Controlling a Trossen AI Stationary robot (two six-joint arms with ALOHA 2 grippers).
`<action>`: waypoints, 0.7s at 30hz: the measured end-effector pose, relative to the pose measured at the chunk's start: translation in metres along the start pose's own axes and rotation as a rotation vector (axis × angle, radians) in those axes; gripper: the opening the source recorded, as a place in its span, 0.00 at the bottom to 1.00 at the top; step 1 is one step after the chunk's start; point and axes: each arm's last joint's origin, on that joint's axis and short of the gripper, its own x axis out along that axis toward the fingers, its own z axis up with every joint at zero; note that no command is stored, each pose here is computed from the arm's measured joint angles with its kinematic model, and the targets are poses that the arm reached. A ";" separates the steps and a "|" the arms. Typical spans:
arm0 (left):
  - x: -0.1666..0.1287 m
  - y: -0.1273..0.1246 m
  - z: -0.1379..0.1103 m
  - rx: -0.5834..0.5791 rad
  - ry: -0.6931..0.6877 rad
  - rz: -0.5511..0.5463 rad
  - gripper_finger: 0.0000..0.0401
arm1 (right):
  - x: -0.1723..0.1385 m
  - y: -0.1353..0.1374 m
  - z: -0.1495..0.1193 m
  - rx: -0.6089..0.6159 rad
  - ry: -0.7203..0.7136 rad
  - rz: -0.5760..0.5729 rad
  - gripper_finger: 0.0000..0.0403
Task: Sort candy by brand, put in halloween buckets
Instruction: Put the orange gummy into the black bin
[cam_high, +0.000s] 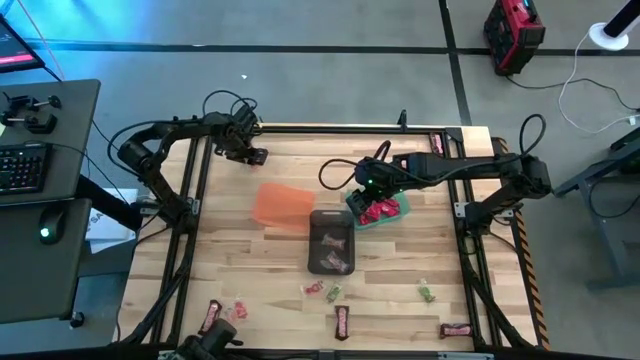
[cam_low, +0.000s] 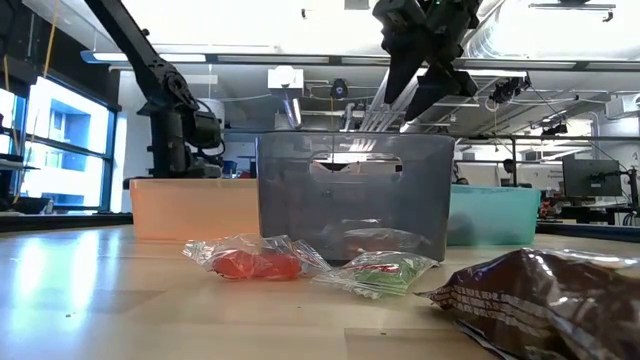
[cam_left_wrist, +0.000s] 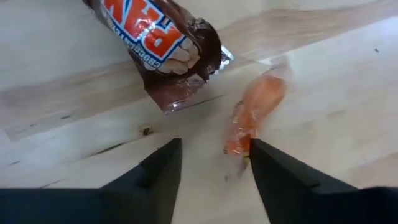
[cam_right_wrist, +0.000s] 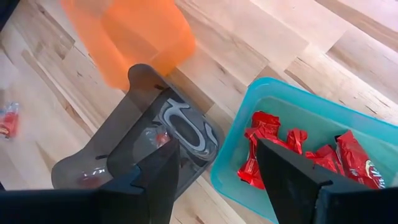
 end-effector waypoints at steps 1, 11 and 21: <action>0.000 0.000 0.000 0.013 0.000 0.000 0.39 | 0.000 0.000 0.000 0.003 0.000 0.000 0.51; -0.039 -0.001 -0.011 0.074 -0.071 -0.041 0.04 | 0.000 0.000 0.000 -0.024 -0.005 0.004 0.51; -0.122 -0.076 -0.086 0.419 -0.292 -0.394 0.00 | -0.046 -0.011 0.003 -0.039 -0.252 -0.075 0.51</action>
